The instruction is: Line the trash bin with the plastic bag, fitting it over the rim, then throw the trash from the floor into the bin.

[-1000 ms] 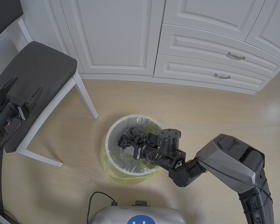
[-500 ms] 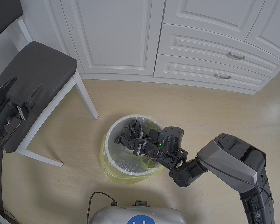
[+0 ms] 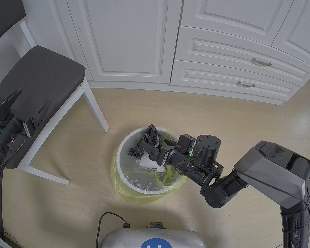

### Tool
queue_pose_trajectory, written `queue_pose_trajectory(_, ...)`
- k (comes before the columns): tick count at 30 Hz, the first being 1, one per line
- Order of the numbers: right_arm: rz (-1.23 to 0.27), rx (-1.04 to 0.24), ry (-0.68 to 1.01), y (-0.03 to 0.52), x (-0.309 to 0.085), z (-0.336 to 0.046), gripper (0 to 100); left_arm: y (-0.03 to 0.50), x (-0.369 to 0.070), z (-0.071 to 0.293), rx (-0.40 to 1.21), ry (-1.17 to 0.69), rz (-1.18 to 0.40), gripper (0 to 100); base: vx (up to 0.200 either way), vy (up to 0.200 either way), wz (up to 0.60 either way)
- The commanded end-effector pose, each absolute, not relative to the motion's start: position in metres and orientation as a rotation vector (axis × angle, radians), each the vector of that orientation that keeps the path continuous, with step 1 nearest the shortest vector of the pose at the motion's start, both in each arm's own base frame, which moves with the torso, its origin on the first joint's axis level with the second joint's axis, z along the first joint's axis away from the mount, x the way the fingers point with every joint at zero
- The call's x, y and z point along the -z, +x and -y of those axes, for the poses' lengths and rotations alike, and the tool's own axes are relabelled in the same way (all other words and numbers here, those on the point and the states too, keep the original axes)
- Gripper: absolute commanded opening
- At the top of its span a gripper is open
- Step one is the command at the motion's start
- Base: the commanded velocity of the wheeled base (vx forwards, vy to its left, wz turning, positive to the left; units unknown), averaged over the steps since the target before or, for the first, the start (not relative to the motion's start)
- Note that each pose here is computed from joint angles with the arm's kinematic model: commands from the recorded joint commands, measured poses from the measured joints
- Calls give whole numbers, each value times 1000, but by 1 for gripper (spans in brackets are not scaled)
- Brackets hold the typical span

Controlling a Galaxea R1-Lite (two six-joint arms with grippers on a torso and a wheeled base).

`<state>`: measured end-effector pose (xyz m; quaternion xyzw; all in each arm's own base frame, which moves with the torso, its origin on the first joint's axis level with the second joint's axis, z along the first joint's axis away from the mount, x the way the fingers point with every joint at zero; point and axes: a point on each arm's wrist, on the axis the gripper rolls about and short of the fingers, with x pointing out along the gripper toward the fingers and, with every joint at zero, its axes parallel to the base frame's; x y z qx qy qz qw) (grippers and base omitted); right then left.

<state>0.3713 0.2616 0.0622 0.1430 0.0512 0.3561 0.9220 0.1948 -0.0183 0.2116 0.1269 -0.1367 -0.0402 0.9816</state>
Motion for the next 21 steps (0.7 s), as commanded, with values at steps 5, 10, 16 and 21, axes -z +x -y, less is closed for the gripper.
queue_pose_trajectory(5, -19, -737, 344, 362, -93, -251, 100, 195, -210, 19, 84, 255, 270, 100, 0, 0, 0)
queue_pose_trajectory(10, 23, -750, 405, 353, -99, -246, 100, 196, -208, 22, 101, 254, 260, 100, 0, 0, 0)
queue_pose_trajectory(16, -14, -752, 433, 353, -88, -246, 100, 194, -204, 27, 127, 256, 248, 100, 0, 0, 0)
queue_pose_trajectory(21, -39, -772, 430, 359, -69, -259, 100, 197, -199, 31, 144, 267, 229, 100, 0, 0, 0)
